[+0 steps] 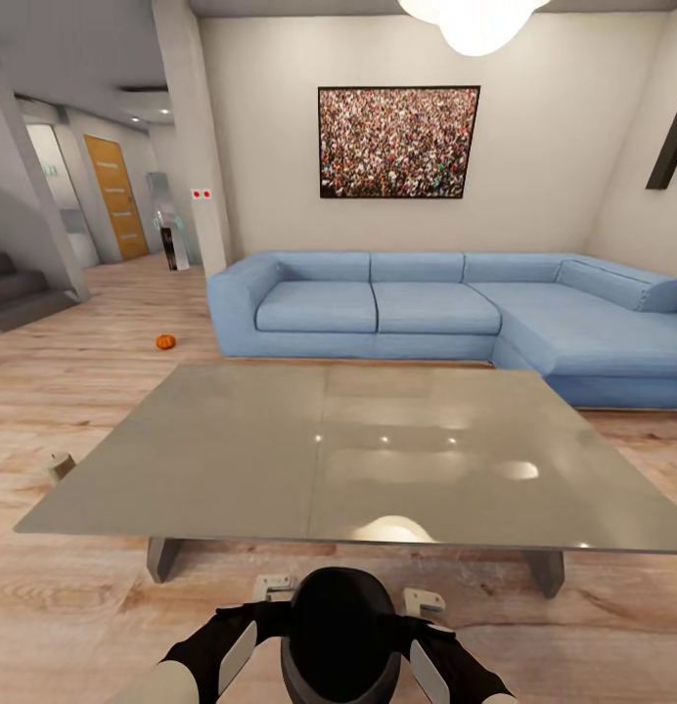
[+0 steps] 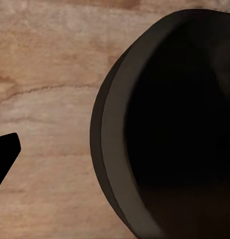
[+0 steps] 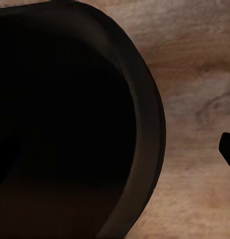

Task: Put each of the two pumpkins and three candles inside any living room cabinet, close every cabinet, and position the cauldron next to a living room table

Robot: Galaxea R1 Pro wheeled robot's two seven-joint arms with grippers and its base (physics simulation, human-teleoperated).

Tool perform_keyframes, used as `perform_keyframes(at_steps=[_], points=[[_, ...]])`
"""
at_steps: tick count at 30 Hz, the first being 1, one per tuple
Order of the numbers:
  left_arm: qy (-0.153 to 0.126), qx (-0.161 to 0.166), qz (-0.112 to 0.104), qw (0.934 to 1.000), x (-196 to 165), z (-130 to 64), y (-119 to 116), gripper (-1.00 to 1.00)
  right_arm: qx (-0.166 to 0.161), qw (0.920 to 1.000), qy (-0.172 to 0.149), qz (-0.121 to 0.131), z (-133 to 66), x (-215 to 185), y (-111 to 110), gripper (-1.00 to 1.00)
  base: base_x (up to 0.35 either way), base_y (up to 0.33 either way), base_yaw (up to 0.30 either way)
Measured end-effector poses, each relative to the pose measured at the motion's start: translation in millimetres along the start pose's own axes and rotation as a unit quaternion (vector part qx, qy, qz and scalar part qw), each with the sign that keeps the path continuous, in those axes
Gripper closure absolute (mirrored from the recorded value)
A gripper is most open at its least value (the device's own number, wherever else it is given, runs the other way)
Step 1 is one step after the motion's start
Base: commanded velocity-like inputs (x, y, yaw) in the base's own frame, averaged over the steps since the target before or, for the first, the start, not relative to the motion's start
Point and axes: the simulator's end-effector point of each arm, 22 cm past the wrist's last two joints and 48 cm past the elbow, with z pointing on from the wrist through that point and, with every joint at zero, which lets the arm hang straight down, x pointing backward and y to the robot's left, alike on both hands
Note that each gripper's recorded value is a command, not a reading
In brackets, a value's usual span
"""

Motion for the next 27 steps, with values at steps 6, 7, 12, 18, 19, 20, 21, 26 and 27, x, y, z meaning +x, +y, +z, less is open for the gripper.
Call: perform_keyframes(at_steps=[6,7,12,18,19,20,21,26,27], points=[[0.0,0.0,-0.001,1.0,-9.0,-9.7,-1.6,-1.0,0.0,1.0,0.0,0.0,-9.5,-9.1,2.9,-1.0,-0.024,0.0,0.0],[0.0,0.0,-0.001,1.0,-10.8,-11.3,-1.9,-1.0,0.0,1.0,0.0,0.0,-11.1,-10.6,3.4,-1.0,-0.079,0.0,0.0],[0.0,0.0,-0.002,1.0,-18.6,-19.3,-4.2,-1.0,0.0,1.0,0.0,0.0,-18.9,-18.2,5.9,-1.0,-0.119,0.0,0.0],[0.0,0.0,-0.002,1.0,-27.7,-29.0,-6.8,-1.0,0.0,1.0,0.0,0.0,-28.5,-27.2,9.0,-1.0,-0.039,0.0,0.0],[0.0,0.0,-0.002,1.0,-29.2,-30.6,-7.3,-1.0,0.0,1.0,0.0,0.0,-30.1,-28.7,9.5,-1.0,-0.058,0.0,0.0],[0.0,0.0,-0.002,1.0,-30.8,-32.2,-7.7,-1.0,0.0,1.0,0.0,0.0,-31.6,-30.3,10.0,-1.0,-0.086,0.0,0.0],[0.0,0.0,-0.002,1.0,-32.3,-33.8,-8.2,-1.0,0.0,1.0,0.0,0.0,-33.1,-31.6,10.5,-1.0,-0.095,0.0,0.0],[0.0,0.001,-0.002,1.0,-39.6,-41.8,-10.3,-1.0,0.0,1.0,0.001,0.0,-41.1,-38.8,12.9,-1.0,-0.047,0.0,0.0],[0.0,0.001,-0.002,1.0,-41.0,-43.5,-10.7,-1.0,0.0,1.0,0.001,0.0,-42.7,-40.3,13.4,-1.0,-0.017,0.0,0.0]])
